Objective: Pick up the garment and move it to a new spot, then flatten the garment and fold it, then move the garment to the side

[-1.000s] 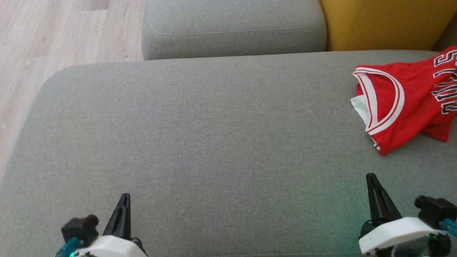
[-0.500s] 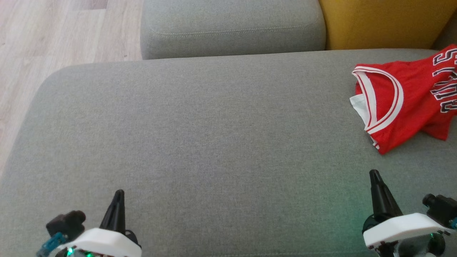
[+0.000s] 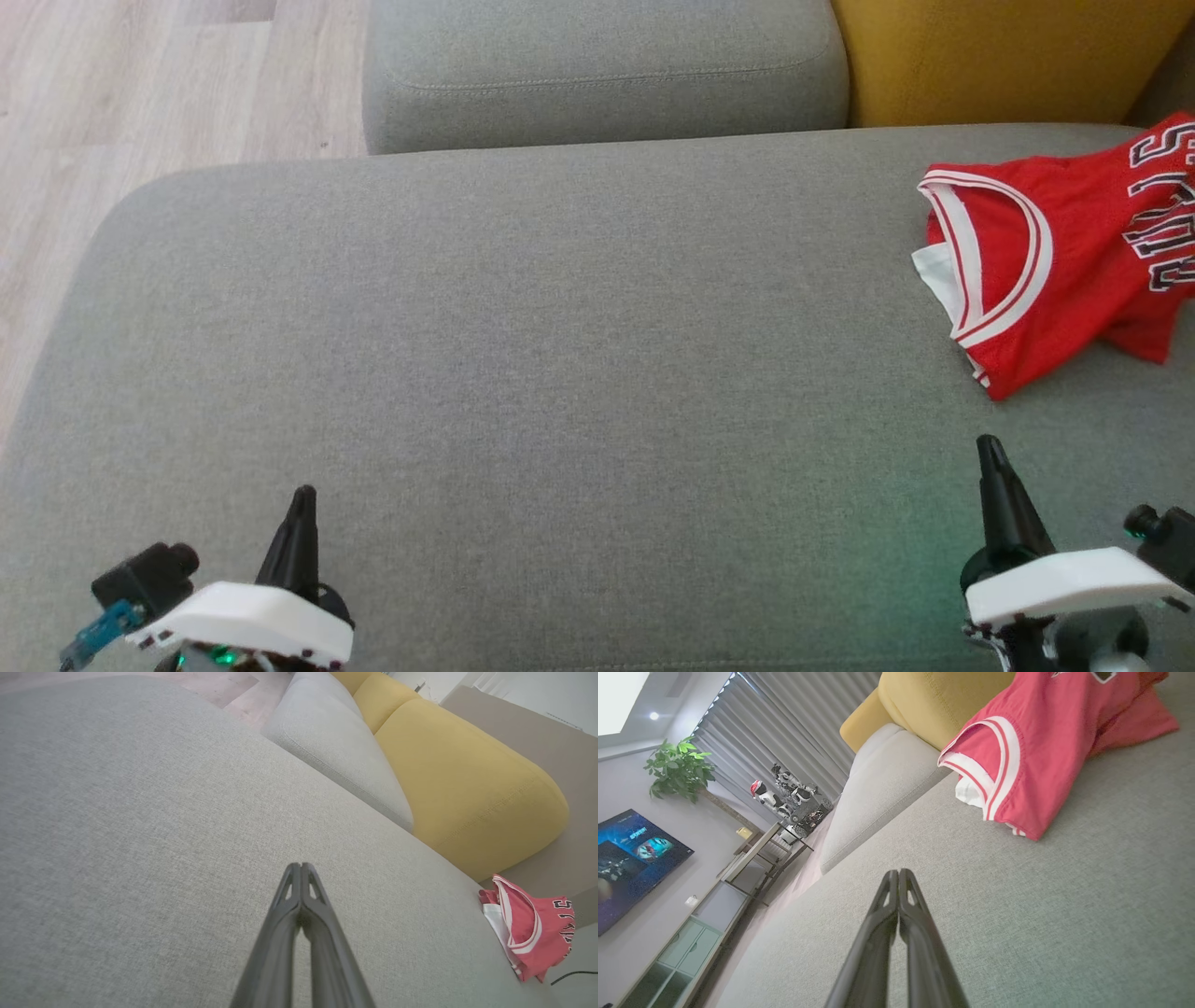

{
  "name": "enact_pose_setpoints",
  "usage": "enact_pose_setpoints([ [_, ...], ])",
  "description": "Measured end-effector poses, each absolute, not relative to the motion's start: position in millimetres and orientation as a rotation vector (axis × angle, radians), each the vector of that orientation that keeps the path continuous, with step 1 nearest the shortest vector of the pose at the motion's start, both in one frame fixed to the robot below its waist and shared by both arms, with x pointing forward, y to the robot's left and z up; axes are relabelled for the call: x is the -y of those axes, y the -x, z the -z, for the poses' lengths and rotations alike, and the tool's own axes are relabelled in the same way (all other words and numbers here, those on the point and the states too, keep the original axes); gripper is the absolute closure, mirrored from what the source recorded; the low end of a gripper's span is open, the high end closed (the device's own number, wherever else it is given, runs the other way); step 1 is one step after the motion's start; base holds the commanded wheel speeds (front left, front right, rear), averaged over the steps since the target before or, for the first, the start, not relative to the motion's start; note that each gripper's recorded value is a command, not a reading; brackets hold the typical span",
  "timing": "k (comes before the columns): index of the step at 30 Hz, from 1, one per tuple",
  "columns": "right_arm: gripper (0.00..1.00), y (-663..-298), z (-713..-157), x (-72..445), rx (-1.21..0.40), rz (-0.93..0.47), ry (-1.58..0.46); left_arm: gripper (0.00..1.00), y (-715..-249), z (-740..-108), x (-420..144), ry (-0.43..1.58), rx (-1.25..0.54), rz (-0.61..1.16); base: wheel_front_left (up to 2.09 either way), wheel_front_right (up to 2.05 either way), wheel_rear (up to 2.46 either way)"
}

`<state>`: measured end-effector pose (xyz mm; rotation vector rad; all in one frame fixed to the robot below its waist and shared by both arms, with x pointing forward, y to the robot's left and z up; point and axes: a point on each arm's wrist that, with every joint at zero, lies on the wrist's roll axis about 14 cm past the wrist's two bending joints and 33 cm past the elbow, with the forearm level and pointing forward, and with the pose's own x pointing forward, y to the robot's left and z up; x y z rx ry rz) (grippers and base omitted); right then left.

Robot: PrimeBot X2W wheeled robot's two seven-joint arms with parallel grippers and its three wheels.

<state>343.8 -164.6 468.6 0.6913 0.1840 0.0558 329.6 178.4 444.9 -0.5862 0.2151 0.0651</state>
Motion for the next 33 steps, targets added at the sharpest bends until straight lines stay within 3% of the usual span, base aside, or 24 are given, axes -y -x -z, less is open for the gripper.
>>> enact_pose_setpoints([
  [33,1.0,-354,-469,179,-0.149,0.016,-1.074,1.0,-349,-453,-181,1.006,-0.208,-0.085,0.0,0.0,0.0],
])
